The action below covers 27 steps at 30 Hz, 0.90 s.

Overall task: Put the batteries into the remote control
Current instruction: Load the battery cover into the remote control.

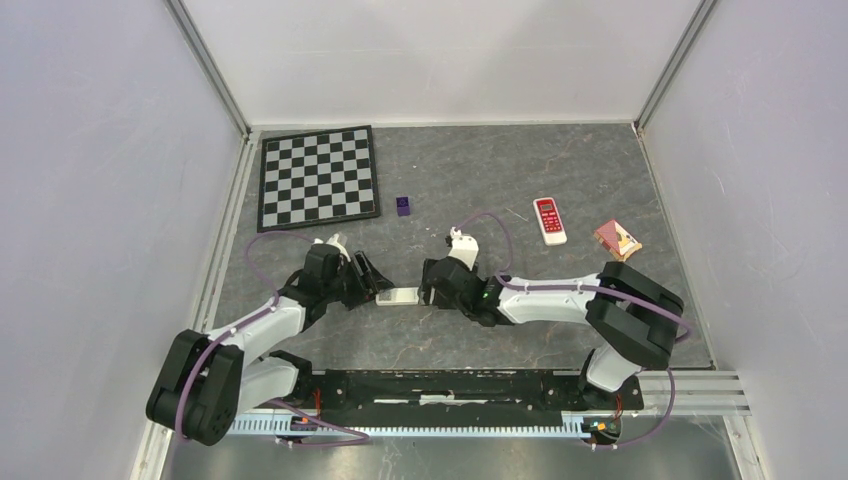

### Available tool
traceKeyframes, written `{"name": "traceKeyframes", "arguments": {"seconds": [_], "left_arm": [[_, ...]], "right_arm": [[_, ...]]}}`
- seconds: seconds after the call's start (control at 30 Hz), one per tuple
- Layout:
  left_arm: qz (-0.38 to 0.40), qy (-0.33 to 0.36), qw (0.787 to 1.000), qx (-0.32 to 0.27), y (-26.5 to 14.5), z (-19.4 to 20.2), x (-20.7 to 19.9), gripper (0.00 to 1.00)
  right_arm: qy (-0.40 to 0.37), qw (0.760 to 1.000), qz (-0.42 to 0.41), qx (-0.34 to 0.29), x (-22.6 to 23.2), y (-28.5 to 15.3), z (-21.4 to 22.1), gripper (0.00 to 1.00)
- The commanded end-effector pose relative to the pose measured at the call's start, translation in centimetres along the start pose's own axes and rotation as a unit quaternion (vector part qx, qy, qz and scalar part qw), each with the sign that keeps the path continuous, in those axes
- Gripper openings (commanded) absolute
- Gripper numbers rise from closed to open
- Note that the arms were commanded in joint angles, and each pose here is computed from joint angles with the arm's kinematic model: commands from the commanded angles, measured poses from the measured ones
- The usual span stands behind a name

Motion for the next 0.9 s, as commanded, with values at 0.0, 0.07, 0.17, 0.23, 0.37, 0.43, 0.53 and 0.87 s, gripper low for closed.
{"name": "traceKeyframes", "arguments": {"seconds": [0.0,0.07,0.17,0.23,0.37,0.43,0.53,0.87], "left_arm": [[-0.063,-0.012,0.997,0.05,-0.4,2.7,2.7,0.71],[-0.071,-0.011,0.996,0.051,-0.4,2.8,2.9,0.72],[-0.078,-0.01,0.996,0.049,-0.5,2.7,3.1,0.7],[-0.08,-0.009,0.996,0.048,-0.5,2.7,3.1,0.68],[-0.081,-0.009,0.995,0.051,-0.3,2.6,3.1,0.62],[-0.082,-0.009,0.995,0.055,-0.2,2.7,3.1,0.59],[-0.075,-0.009,0.995,0.059,-0.1,2.7,3.0,0.56],[-0.059,-0.013,0.996,0.068,0.1,3.0,2.7,0.51]], "right_arm": [[-0.04,0.999,0.013,0.007,-1.6,-0.4,-0.6,0.78],[-0.055,0.998,0.022,0.007,-2.2,-0.3,-0.7,0.74],[-0.077,0.997,0.024,0.004,-2.1,-0.3,-1.3,0.61],[-0.097,0.995,0.018,0.007,-1.4,-0.1,-1.7,0.52],[-0.105,0.994,0.009,0.03,-0.3,0.3,-1.4,0.42],[-0.099,0.994,0.008,0.041,-0.2,0.5,-0.9,0.4],[-0.085,0.995,0.014,0.053,-0.5,0.6,-0.3,0.36],[-0.056,0.996,0.032,0.061,-0.8,0.2,0.9,0.27]]}}
Point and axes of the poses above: each gripper's point midway between its finger pads, its own y axis out along the fingers, its own x axis along the line the jaws close on, z = x × y, the point moved 5 cm from there along -y, back along the fingers, and after that the axes turned 6 degrees about y, right-handed, at the moved point
